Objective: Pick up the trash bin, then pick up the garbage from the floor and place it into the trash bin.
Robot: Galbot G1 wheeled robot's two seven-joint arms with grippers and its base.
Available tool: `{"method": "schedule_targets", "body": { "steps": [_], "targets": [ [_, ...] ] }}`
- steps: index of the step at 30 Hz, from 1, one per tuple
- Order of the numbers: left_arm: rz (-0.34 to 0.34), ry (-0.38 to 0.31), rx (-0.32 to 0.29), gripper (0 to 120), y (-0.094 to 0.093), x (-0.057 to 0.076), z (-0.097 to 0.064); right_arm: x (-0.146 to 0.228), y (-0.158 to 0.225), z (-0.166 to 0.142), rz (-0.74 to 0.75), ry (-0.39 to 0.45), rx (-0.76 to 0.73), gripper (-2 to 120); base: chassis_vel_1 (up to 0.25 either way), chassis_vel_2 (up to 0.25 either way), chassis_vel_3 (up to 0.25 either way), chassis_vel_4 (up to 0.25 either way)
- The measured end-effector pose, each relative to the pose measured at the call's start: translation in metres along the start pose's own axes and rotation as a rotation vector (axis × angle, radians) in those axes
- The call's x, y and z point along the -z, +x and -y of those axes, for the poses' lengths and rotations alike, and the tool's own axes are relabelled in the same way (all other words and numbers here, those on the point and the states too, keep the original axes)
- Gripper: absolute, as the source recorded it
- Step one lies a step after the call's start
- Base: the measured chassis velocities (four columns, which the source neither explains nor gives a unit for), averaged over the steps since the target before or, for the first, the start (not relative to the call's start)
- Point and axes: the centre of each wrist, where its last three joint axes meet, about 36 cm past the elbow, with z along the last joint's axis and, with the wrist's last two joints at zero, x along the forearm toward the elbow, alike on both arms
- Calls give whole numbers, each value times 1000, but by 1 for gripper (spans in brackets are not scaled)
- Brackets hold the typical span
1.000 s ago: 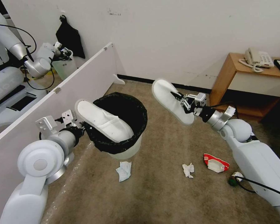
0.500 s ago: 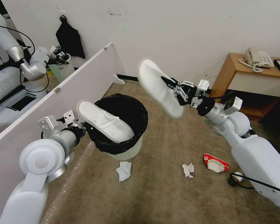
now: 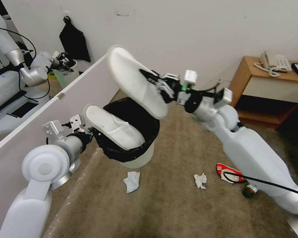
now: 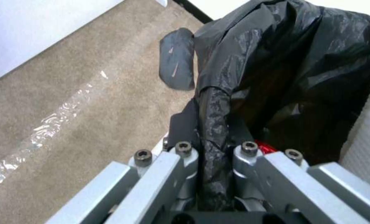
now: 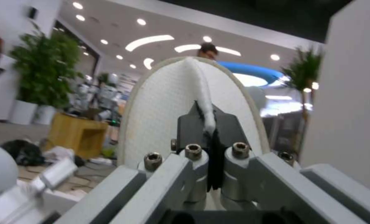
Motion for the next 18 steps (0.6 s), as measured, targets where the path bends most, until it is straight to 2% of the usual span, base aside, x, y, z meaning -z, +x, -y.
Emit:
{"method": "schedule_targets", "body": {
  "steps": [7,18],
  "targets": [
    [5,5,-3,4,2,0,0,-16,-52,3,48,-33,57,0,0,0,0,0],
    [14,8,-3,4,5,1,0,-39,-62,-4,30,-71,63,0,0,0,0,0]
  ]
}}
